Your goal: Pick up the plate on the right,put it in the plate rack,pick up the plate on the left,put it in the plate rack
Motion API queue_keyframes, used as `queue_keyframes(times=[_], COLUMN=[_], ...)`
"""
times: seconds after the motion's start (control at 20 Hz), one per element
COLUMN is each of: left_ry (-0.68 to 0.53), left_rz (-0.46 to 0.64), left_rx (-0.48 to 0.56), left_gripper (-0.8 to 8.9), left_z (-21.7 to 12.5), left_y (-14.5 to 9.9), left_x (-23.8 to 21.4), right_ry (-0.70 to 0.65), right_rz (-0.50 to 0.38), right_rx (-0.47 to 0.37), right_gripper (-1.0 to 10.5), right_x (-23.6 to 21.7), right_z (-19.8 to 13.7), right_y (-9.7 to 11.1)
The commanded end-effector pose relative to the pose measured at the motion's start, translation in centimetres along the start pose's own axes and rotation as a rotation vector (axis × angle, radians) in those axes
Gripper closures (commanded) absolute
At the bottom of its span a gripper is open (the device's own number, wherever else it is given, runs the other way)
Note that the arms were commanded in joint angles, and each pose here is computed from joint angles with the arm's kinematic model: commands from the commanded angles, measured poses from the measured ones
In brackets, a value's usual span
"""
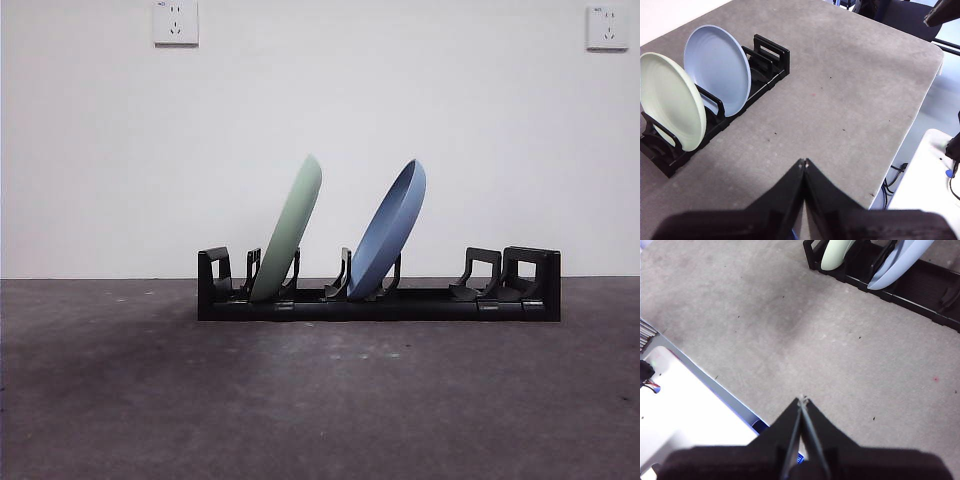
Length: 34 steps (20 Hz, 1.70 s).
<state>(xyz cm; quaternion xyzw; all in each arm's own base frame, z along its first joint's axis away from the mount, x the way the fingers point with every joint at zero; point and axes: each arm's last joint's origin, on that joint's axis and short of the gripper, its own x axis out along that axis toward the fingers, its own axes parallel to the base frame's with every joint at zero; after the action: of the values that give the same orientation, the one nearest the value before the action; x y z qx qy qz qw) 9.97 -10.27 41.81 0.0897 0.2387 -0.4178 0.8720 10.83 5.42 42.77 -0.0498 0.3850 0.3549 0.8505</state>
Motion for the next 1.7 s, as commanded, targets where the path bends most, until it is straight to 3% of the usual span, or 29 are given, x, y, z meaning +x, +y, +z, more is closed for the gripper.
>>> queue_keyframes(times=[0.05, 0.7, 0.95, 1.1, 1.25, 1.45, 1.7], left_ry=[-0.004, -0.003, -0.087, -0.162, -0.239, -0.27, -0.312], left_rz=[0.001, 0.011, 0.23, 0.404, 0.456, 0.592, 0.697], left_rx=[-0.001, 0.029, 0.052, 0.114, 0.129, 0.095, 0.047], left_gripper=[8.17, 8.17, 8.17, 8.17, 8.17, 8.17, 8.17], left_z=[0.0, 0.0, 0.9, 1.3, 0.9, -2.1, -8.9], left_y=[0.0, 0.0, 0.8, 2.5, 4.4, 5.3, 5.6], left_x=[0.0, 0.1, 0.0, -1.6, -3.7, -5.7, -3.7], right_ry=[0.027, 0.111, 0.153, 0.175, 0.193, 0.206, 0.171], right_rz=[0.003, -0.184, -0.216, -0.217, -0.221, -0.225, -0.228], right_rx=[0.049, 0.061, 0.069, 0.074, 0.078, 0.081, 0.072], right_gripper=[9.4, 9.4, 9.4, 9.4, 9.4, 9.4, 9.4], right_x=[0.2, 2.0, 3.1, 3.7, 4.3, 4.7, 4.7], right_z=[-0.3, 0.6, 1.1, 1.4, 1.6, 1.8, 2.1], right_y=[0.0, -1.4, -2.0, -2.3, -2.5, -2.7, -2.8])
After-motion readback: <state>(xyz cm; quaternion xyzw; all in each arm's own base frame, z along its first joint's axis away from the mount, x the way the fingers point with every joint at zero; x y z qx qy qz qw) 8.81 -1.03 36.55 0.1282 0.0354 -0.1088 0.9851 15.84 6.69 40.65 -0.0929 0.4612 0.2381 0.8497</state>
